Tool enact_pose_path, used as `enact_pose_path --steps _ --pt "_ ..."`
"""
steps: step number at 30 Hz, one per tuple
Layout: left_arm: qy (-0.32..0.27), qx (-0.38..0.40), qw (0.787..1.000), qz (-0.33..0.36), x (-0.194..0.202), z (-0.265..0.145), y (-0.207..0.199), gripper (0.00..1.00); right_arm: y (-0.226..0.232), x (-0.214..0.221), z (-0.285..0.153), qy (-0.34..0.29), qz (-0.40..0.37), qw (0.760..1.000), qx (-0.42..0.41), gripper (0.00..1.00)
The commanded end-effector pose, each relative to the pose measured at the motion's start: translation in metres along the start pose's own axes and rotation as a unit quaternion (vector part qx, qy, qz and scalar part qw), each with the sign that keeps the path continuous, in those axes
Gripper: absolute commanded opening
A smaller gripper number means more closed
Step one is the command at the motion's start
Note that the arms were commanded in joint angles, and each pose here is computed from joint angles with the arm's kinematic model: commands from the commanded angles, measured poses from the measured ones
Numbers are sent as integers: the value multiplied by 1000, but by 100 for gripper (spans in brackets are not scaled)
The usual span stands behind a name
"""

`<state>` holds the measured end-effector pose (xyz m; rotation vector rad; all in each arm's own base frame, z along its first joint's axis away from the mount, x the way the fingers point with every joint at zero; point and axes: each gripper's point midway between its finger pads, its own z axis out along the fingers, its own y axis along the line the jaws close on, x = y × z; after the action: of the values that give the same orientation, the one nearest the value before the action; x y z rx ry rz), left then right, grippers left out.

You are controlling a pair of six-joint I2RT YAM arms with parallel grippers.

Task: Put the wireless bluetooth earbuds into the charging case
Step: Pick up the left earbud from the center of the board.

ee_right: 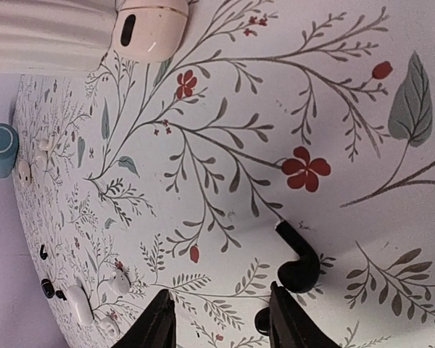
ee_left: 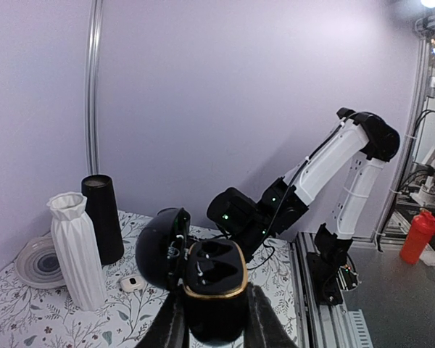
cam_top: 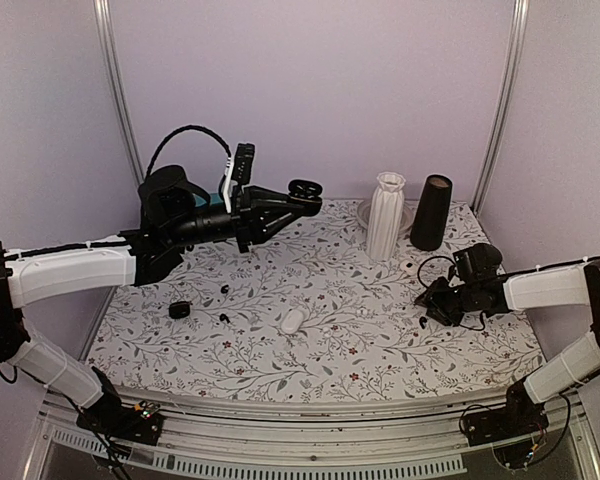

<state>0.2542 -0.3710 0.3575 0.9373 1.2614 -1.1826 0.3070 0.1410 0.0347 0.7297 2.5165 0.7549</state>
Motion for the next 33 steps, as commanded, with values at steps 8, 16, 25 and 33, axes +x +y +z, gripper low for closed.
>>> enact_pose_path --steps 8,16,25,33 --pt "-17 -2 1000 5 -11 -3 4 0 -4 -1 -7 2 -66 997 42 44" --pt "-17 1 1000 5 -12 -1 3 0 -13 6 -4 7 -88 993 73 44" --pt "-17 4 1000 2 -12 -2 2 0 -11 2 2 7 -95 992 77 46" --pt "-18 0 1000 4 -13 -5 1 0 -1 14 10 32 -126 988 80 44"
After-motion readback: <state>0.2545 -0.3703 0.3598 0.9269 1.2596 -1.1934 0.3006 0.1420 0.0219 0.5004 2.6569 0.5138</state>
